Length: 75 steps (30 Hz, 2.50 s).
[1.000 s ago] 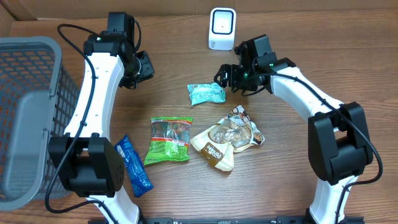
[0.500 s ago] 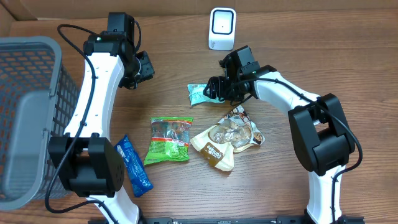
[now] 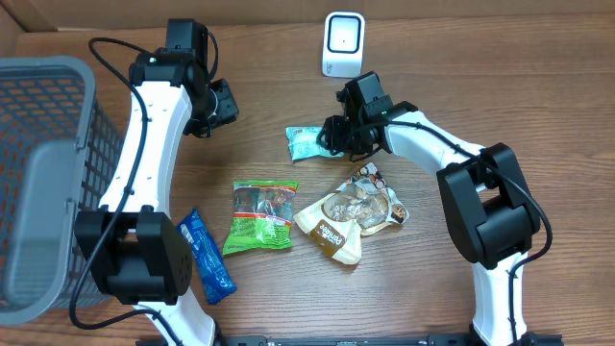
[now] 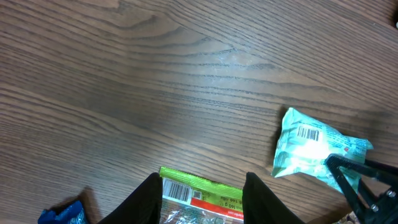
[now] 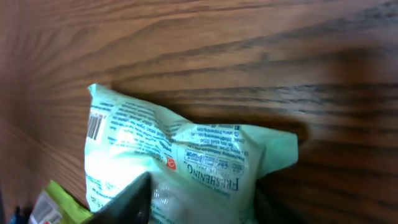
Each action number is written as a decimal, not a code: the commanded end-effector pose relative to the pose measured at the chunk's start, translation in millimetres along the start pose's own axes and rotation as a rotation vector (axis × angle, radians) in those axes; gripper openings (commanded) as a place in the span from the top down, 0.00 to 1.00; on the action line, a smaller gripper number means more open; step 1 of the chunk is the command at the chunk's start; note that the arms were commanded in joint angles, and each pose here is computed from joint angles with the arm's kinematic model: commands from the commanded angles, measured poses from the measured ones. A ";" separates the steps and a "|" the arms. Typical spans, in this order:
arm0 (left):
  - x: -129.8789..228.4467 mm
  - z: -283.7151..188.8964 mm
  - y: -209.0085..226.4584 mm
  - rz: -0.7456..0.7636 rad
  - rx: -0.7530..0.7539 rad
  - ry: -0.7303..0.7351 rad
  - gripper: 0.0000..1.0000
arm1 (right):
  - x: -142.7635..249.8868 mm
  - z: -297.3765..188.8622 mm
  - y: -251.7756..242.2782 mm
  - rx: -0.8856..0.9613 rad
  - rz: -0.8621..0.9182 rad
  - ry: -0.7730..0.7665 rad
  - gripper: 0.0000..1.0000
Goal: Scan the item barcode
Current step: 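Regrasp the pale green pack with the right gripper and lift it, then carry the pale green pack to the white scanner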
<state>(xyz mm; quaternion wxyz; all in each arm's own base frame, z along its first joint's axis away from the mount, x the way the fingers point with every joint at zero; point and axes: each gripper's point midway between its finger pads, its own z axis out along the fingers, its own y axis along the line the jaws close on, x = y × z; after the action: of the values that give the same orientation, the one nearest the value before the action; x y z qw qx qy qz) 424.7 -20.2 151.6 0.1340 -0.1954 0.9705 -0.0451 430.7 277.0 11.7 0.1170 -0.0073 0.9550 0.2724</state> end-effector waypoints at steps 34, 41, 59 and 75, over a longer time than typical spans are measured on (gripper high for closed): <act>8.2 12.7 3.6 0.017 -0.014 0.029 0.72 | 2.2 -193.2 105.9 -0.344 -0.513 -0.160 0.96; 8.4 12.7 3.7 0.017 -0.015 0.030 0.48 | 0.2 -251.5 124.1 -0.301 -0.629 -0.317 0.96; 8.8 12.7 4.0 0.017 -0.016 0.031 0.00 | -34.8 -266.8 79.4 0.044 -0.563 -0.469 0.96; 16.4 12.2 7.4 0.030 -0.029 0.063 0.00 | -100.6 -273.2 49.1 0.329 -0.572 -0.693 0.96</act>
<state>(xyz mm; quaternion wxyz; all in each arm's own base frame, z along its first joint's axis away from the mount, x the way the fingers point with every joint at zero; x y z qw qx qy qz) 415.2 -19.9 140.1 0.1135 -0.1888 0.9746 -0.0394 451.4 181.6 278.2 0.4726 -0.1533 0.8609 0.1099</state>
